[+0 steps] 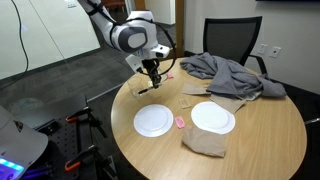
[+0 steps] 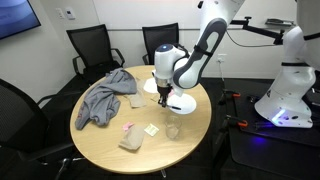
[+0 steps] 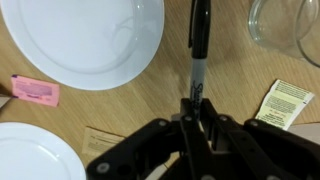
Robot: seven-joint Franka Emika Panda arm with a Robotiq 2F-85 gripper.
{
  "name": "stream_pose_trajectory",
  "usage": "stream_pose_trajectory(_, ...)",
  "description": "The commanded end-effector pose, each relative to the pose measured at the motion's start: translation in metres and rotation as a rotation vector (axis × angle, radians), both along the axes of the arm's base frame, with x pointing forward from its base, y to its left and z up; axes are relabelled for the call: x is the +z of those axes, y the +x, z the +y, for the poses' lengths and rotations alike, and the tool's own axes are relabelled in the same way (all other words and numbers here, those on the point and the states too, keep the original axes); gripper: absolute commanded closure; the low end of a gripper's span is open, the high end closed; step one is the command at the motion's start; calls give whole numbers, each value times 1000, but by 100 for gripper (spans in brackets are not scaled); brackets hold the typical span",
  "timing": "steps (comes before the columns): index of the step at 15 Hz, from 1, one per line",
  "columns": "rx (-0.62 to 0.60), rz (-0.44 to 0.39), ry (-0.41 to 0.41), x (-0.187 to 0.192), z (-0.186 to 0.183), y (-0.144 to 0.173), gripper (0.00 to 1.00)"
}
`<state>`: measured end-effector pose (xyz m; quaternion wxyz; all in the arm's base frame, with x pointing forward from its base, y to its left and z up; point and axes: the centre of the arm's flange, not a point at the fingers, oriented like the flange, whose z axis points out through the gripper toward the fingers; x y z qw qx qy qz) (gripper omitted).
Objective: Put the marker inside the cup
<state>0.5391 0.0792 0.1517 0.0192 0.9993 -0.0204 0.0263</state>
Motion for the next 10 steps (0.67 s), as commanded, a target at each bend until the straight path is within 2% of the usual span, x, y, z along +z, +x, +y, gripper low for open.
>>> stream_pose_trajectory(1, 47, 47, -20, 66, 1, -13, 97)
stream_pose_trajectory(8, 90, 71, -87, 152, 7, -15, 97)
stream_pose_trajectory(9, 75, 64, -72, 126, 6, -7, 97)
stream_pose_trajectory(10, 77, 55, -71, 134, 8, -7, 87)
